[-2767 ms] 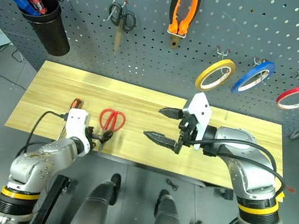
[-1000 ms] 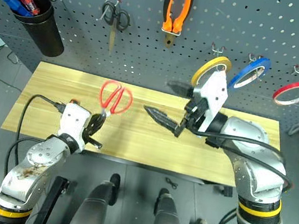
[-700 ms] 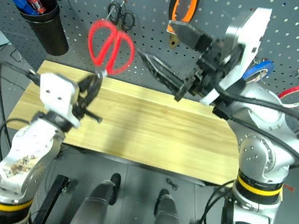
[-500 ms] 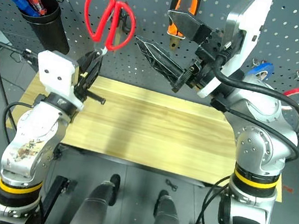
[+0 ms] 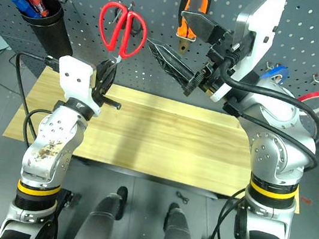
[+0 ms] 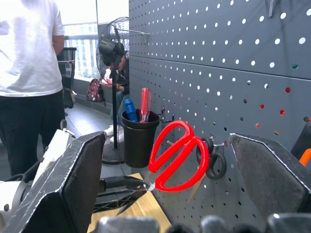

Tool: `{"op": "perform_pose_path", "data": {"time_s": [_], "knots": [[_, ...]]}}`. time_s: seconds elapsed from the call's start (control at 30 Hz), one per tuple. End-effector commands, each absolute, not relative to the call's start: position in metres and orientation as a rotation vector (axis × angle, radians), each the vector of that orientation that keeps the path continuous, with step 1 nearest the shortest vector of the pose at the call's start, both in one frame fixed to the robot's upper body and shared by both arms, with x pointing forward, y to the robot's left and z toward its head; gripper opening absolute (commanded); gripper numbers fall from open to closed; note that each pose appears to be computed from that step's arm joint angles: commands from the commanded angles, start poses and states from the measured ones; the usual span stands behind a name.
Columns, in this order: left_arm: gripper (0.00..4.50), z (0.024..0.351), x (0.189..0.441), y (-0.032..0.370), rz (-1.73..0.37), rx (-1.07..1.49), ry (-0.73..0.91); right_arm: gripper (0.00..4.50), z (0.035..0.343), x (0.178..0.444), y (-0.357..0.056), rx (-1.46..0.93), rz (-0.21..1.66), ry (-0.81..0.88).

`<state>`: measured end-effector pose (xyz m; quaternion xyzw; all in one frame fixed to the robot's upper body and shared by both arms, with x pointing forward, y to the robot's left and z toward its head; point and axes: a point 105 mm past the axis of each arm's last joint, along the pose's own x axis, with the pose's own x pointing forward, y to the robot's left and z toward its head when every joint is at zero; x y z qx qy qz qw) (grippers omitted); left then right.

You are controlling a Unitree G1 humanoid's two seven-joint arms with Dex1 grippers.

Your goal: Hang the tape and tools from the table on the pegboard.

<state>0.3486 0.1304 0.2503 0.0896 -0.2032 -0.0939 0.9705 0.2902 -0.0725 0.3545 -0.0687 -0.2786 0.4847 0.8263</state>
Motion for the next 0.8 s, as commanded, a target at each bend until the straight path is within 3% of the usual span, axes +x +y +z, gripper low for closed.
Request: {"op": "perform_pose_path", "data": {"time_s": [0.03, 0.1, 0.2, 0.37, 0.53, 0.63, 0.8], "knots": [[0.13, 0.259, 0.353, 0.132, -0.187, 0.161, -0.431, 4.50, 0.366, 0.280, -0.074, -0.177, 1.021, -0.649], [1.17, 0.256, 0.357, 0.132, -0.190, 0.155, -0.417, 4.50, 0.364, 0.280, -0.073, -0.180, 1.024, -0.636], [2.21, 0.253, 0.360, 0.131, -0.195, 0.153, -0.411, 4.50, 0.356, 0.283, -0.073, -0.178, 1.028, -0.591], [4.48, 0.234, 0.361, 0.135, -0.183, 0.165, -0.360, 4.50, 0.337, 0.287, -0.073, -0.175, 1.024, -0.497], [4.48, 0.185, 0.353, 0.157, -0.169, 0.186, -0.194, 4.50, 0.287, 0.294, -0.073, -0.259, 1.043, -0.287], [4.48, 0.144, 0.348, 0.192, -0.120, 0.142, 0.032, 4.50, 0.262, 0.295, -0.055, -0.237, 1.089, -0.215], [4.48, 0.133, 0.350, 0.246, -0.054, 0.163, 0.203, 4.50, 0.231, 0.290, -0.026, -0.297, 1.189, -0.101]]}}
